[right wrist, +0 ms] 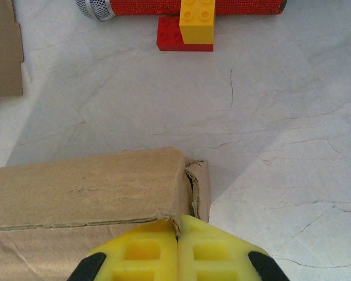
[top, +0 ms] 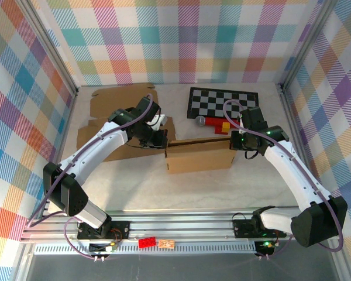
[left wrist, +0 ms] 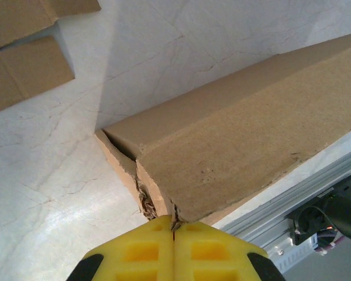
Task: Fold the paper box
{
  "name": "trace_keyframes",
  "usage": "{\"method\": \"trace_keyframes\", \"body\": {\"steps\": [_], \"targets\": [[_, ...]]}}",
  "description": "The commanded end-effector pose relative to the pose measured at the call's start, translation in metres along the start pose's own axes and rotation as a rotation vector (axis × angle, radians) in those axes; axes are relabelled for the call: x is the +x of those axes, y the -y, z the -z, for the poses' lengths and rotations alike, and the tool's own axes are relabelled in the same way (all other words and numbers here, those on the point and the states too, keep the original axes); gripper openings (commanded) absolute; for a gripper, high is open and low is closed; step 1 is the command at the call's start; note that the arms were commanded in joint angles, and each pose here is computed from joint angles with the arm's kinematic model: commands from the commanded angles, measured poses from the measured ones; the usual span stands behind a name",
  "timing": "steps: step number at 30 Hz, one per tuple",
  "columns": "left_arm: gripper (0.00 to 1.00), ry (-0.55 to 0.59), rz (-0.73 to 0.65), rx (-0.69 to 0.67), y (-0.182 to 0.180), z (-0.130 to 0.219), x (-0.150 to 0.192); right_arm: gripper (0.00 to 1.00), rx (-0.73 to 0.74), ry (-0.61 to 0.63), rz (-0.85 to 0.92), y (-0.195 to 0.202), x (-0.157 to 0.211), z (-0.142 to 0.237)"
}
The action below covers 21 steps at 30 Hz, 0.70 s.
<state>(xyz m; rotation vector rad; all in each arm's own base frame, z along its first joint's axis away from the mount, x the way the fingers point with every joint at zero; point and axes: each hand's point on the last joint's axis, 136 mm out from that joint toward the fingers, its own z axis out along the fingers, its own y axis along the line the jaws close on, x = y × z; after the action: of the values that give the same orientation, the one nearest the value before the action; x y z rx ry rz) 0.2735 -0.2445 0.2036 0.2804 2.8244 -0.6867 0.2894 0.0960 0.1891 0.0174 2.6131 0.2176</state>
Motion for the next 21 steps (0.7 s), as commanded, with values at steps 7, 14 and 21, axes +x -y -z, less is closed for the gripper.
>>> {"method": "trace_keyframes", "body": {"steps": [7,14,21], "targets": [[0.00,-0.095,0.069,0.036,0.007,-0.011,0.019,0.00,0.012,-0.074,0.003,-0.001,0.016,-0.004],[0.00,-0.095,0.089,0.048,0.004,-0.019,0.024,0.00,0.013,-0.068,0.012,-0.002,0.015,-0.005],[0.00,-0.102,0.093,0.041,0.001,-0.020,0.027,0.00,0.022,-0.069,0.024,-0.001,0.015,-0.006]]}}
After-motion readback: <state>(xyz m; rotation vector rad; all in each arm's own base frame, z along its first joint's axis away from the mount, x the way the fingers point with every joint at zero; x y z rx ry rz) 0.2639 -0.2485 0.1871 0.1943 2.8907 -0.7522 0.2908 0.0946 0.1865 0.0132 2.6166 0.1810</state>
